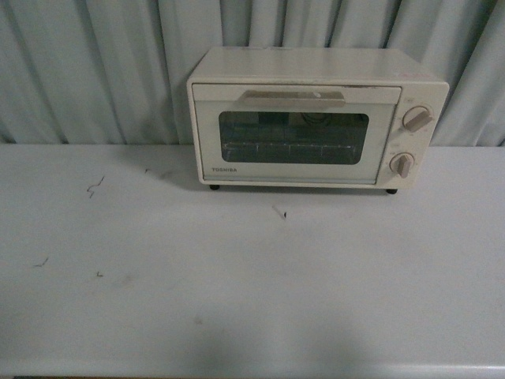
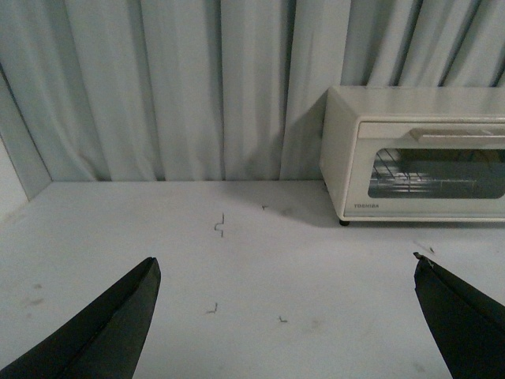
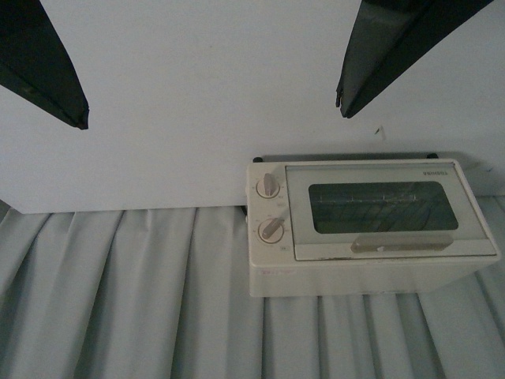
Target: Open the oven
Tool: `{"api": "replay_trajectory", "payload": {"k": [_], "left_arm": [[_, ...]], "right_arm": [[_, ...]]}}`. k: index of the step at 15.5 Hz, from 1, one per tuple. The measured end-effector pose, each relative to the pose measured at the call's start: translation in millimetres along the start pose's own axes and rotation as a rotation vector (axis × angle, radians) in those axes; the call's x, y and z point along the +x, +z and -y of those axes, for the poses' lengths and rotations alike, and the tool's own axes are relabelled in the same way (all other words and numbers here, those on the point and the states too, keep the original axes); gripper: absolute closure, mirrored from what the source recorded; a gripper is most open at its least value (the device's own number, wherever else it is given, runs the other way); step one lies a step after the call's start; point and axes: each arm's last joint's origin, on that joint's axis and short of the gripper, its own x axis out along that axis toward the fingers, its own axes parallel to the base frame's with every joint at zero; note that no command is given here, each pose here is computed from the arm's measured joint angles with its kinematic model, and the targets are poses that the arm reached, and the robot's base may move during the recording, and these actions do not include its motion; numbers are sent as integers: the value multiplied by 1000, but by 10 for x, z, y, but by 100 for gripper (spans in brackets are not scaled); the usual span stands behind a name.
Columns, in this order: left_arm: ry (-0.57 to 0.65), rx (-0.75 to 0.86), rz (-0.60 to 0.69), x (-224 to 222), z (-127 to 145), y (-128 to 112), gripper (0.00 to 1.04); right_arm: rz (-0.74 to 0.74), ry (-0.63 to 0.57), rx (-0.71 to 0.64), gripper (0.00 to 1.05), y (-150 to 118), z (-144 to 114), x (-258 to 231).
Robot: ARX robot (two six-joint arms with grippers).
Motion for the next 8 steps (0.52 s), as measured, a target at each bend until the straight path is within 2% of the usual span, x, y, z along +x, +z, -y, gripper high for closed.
{"api": "replay_trajectory", "payload": {"k": [8], "left_arm": [[1,0,-8,0,0,-8,7]], "right_arm": [[-1,-1,0,6,-1,0,0]]}}
